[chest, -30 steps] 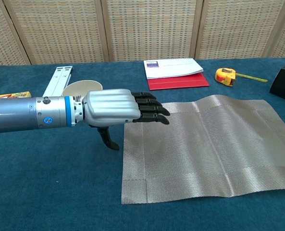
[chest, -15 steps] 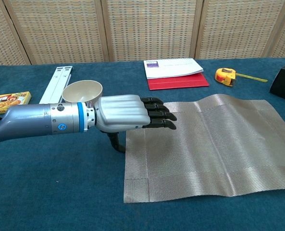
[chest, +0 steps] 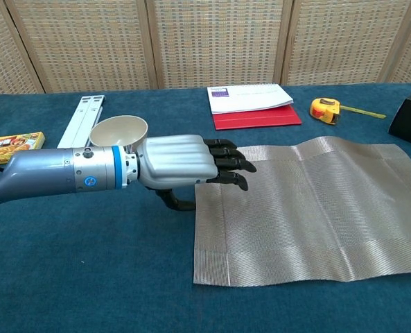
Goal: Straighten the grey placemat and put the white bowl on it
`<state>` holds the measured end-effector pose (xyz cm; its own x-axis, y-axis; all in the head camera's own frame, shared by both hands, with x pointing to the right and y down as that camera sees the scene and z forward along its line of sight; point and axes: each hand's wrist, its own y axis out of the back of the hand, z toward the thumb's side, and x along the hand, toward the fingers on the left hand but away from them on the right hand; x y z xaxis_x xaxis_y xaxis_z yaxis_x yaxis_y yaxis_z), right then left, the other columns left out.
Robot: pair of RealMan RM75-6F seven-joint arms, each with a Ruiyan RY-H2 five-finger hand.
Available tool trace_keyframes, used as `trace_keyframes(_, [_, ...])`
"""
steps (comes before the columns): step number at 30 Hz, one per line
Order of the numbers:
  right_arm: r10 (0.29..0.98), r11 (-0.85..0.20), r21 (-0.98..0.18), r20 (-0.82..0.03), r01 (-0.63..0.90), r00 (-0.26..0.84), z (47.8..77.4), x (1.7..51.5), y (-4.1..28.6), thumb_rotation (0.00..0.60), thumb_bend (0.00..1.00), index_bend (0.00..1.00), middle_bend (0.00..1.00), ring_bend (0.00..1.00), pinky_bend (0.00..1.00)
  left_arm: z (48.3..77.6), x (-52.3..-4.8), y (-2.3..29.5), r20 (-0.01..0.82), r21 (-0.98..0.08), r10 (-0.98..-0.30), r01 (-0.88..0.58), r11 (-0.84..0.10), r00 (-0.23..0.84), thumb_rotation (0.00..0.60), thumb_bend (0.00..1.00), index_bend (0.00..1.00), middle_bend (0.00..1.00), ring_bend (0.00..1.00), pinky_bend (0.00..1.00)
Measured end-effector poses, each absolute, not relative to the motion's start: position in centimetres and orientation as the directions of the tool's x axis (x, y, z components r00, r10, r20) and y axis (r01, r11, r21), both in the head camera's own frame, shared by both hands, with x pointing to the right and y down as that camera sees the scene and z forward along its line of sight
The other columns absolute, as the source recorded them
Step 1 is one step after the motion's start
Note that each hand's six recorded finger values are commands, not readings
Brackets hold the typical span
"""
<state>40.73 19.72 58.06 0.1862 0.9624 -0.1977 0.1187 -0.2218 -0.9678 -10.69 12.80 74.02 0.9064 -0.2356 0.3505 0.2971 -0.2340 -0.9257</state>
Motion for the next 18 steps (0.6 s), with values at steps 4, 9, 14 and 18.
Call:
trace_keyframes(4, [0.962,-0.223,-0.968,-0.198,0.117,0.190,58.06,40.62,19.78,0.600,0.00,0.00,0.00,0.00,0.00,74.00,-10.64,12.44,0.351,-0.926,-0.251,0.294,-0.238,0.902,0.600,0.39,0.16,0.00,0.00,0.00])
trace_keyframes(9, [0.962,-0.219,-0.968,-0.194,0.119,0.193,57.91,40.55,19.80,0.600,0.00,0.00,0.00,0.00,0.00,74.08,-10.39,12.49,0.351,-0.925,-0.258,0.291,-0.243,0.900,0.600,0.43,0.19,0.00,0.00,0.00])
trace_keyframes(14, [0.961,-0.219,-0.968,-0.193,0.120,0.196,57.83,40.50,19.82,0.600,0.00,0.00,0.00,0.00,0.00,74.29,-10.06,12.81,0.356,-0.921,-0.259,0.292,-0.257,0.898,0.600,0.46,0.21,0.00,0.00,0.00])
trace_keyframes(18, [0.962,-0.217,-0.968,-0.190,0.123,0.198,57.72,40.48,19.83,0.600,0.00,0.00,0.00,0.00,0.00,74.52,-9.93,13.13,0.363,-0.918,-0.258,0.296,-0.262,0.895,0.600,0.46,0.25,0.00,0.00,0.00])
